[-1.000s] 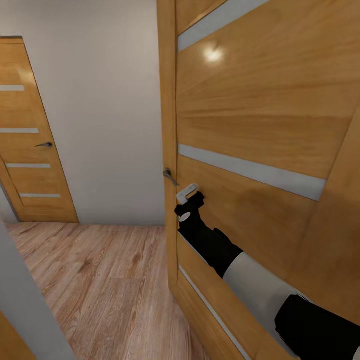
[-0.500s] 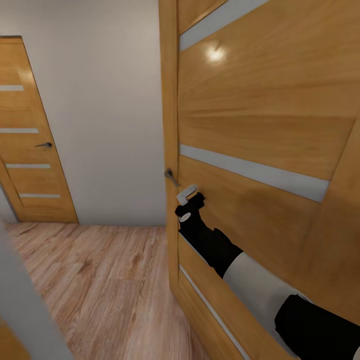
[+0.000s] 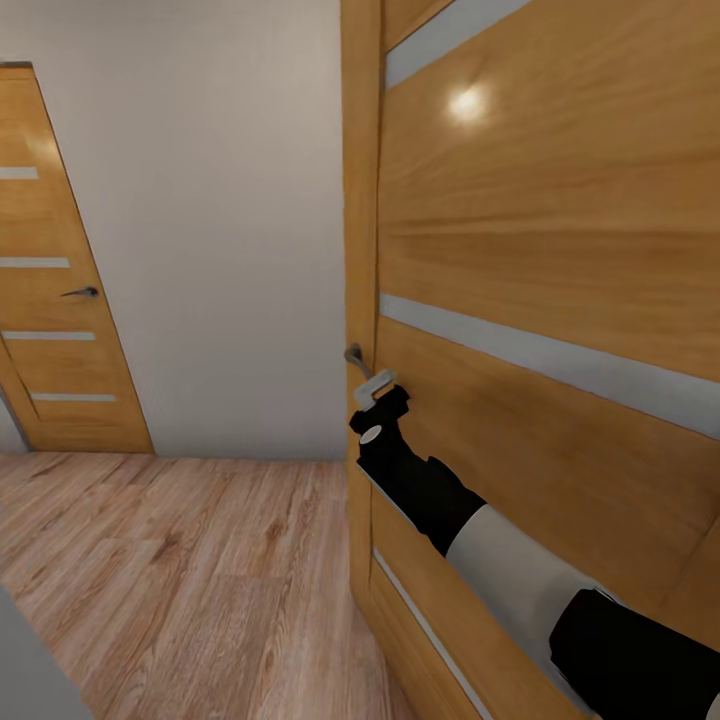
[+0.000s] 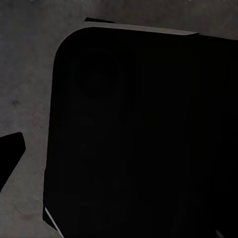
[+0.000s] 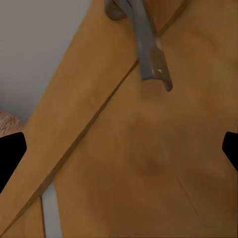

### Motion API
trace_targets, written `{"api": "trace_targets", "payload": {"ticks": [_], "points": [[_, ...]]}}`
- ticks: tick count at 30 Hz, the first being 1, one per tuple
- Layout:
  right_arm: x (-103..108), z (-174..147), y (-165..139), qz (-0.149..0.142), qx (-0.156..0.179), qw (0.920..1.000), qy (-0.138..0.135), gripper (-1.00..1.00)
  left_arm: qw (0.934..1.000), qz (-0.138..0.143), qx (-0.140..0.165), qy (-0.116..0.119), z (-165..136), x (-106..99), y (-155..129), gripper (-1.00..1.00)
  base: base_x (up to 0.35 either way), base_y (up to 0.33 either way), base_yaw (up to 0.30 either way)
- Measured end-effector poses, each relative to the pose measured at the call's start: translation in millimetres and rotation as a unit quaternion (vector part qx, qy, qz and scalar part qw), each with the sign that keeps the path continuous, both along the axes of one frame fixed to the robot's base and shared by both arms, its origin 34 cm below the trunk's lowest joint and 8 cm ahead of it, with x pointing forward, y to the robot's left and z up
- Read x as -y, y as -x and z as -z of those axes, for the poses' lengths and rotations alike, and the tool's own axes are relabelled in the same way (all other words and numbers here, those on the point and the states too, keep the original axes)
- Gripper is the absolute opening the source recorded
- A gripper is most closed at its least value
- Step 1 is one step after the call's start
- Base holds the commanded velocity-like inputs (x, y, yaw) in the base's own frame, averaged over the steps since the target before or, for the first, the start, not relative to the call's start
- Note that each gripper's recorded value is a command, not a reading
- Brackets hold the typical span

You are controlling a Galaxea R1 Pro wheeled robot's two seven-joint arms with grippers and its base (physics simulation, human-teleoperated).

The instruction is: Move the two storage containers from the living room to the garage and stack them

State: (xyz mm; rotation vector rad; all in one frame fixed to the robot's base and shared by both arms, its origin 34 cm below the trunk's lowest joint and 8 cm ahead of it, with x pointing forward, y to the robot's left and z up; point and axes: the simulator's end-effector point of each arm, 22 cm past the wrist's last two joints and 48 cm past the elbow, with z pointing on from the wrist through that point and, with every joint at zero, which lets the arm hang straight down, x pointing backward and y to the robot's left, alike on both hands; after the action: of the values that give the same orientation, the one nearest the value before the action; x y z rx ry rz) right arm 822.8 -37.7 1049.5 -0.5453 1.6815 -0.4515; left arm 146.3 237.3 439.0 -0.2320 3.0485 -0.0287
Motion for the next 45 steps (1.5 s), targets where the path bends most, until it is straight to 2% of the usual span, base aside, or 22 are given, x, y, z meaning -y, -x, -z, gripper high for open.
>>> {"api": "trace_targets", "payload": {"ticks": [10,21,34,38,43,45], "points": [[0,-1,0,0.000,0.001,1.0000,0.001,1.00,1.0000,0.000,0.000,0.000,0,0,0,1.00,0.023,0.002,0.000],[1,-1,0,0.001,0.002,1.0000,0.000,1.00,1.0000,0.000,0.000,0.000,0,0,0,1.00,0.185,0.000,0.000],[3,0,-2,0.003,0.004,1.0000,0.000,1.00,1.0000,0.001,0.000,0.000,0,0,0,1.00,0.010,0.000,0.000],[14,9,-6,0.015,-0.008,0.9999,-0.002,1.00,1.0000,0.001,0.000,0.000,0,0,0,1.00,0.000,0.000,0.000],[38,41,-13,0.042,-0.036,0.9985,0.006,1.00,1.0000,0.002,0.000,0.000,0,0,0,1.00,0.000,0.000,0.000],[40,45,-14,0.043,-0.038,0.9983,0.006,1.00,1.0000,0.002,0.000,0.000,0,0,0,1.00,0.000,0.000,0.000]]}}
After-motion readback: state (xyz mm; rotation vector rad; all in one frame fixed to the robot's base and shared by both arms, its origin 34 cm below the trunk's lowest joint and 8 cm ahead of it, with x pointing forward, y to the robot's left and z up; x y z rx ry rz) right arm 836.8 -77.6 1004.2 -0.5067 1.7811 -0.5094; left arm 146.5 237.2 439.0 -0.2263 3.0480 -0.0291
